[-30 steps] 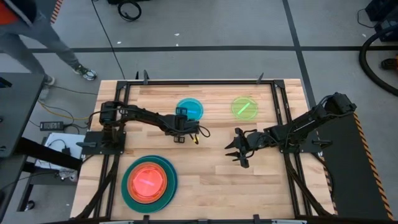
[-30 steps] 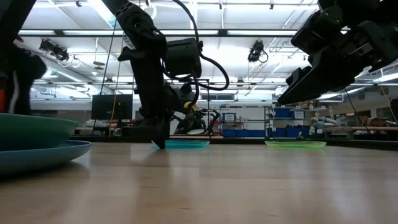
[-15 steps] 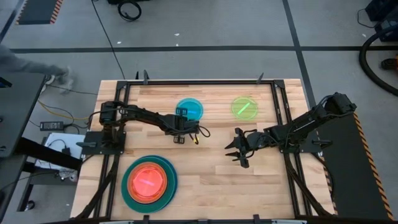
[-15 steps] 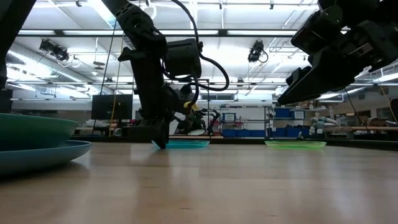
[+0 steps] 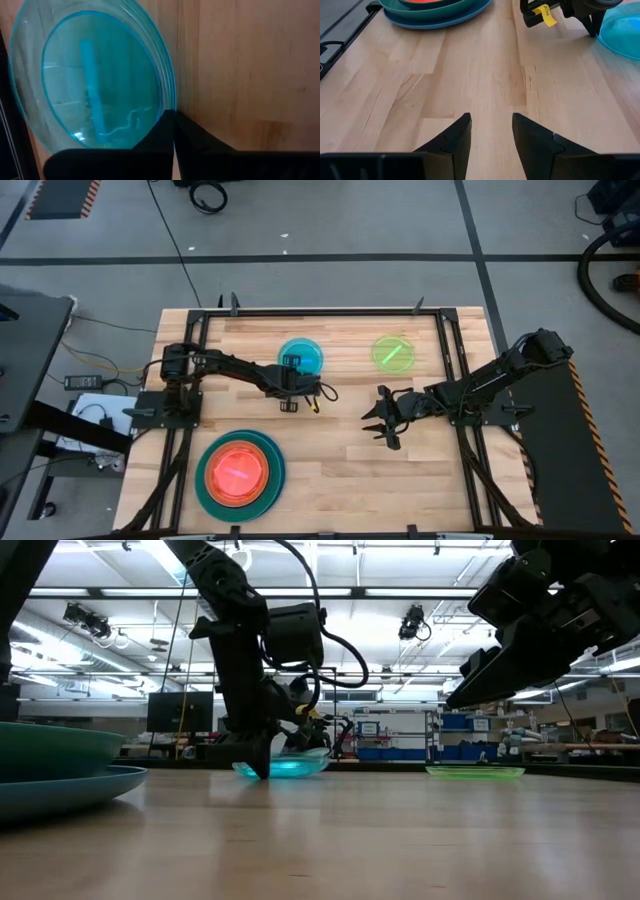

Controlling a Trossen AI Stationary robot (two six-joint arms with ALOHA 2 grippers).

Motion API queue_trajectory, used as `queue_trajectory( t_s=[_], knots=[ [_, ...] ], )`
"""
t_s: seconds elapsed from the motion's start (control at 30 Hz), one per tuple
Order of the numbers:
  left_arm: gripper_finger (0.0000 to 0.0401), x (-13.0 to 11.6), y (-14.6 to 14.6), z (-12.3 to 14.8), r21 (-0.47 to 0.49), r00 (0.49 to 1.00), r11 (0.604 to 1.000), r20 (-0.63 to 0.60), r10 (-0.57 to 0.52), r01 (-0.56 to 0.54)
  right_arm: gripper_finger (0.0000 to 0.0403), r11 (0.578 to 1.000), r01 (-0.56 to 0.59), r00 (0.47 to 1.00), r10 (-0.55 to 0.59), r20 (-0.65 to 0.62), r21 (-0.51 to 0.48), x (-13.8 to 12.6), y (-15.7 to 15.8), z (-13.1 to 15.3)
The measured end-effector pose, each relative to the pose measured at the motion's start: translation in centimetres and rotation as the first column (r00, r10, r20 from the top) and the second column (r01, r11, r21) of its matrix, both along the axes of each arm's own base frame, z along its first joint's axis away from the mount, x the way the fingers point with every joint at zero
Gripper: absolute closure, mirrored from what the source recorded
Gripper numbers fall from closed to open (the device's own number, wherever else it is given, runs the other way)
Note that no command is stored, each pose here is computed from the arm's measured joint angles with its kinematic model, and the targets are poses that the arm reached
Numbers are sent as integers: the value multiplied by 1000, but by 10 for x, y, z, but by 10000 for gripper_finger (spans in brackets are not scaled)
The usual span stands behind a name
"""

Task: Stack plastic plates
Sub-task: Stack the blue plate on top of the pink plate

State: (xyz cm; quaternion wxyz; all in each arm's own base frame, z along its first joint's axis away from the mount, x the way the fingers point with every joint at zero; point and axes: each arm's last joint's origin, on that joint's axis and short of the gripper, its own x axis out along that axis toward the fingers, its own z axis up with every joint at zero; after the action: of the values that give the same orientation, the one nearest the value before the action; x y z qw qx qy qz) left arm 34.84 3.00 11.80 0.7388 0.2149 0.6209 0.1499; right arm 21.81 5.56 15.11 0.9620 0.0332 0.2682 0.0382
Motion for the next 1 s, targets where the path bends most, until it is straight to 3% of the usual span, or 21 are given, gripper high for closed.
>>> queue_trajectory(
  t_s=[0.3,0.53,0.67,0.83,1.0],
  knots=[
    [395,7,-24,22,-8,999,999,44,-32,32,250,1000,-1,1000,1,14,-13,1,-2,1],
    [396,-6,-48,61,18,995,999,89,47,-48,250,1000,7,1000,-7,5,-3,1,-2,0],
    [396,-18,-73,91,-83,983,988,122,139,-129,250,1000,8,1000,-8,0,1,0,-1,0],
    [396,-36,-115,128,-280,960,936,115,253,-213,250,999,28,1000,-28,5,-16,1,-2,0],
    [396,-57,-159,163,-318,942,909,109,316,-268,250,998,39,999,-38,25,-43,1,-3,1]
  ],
)
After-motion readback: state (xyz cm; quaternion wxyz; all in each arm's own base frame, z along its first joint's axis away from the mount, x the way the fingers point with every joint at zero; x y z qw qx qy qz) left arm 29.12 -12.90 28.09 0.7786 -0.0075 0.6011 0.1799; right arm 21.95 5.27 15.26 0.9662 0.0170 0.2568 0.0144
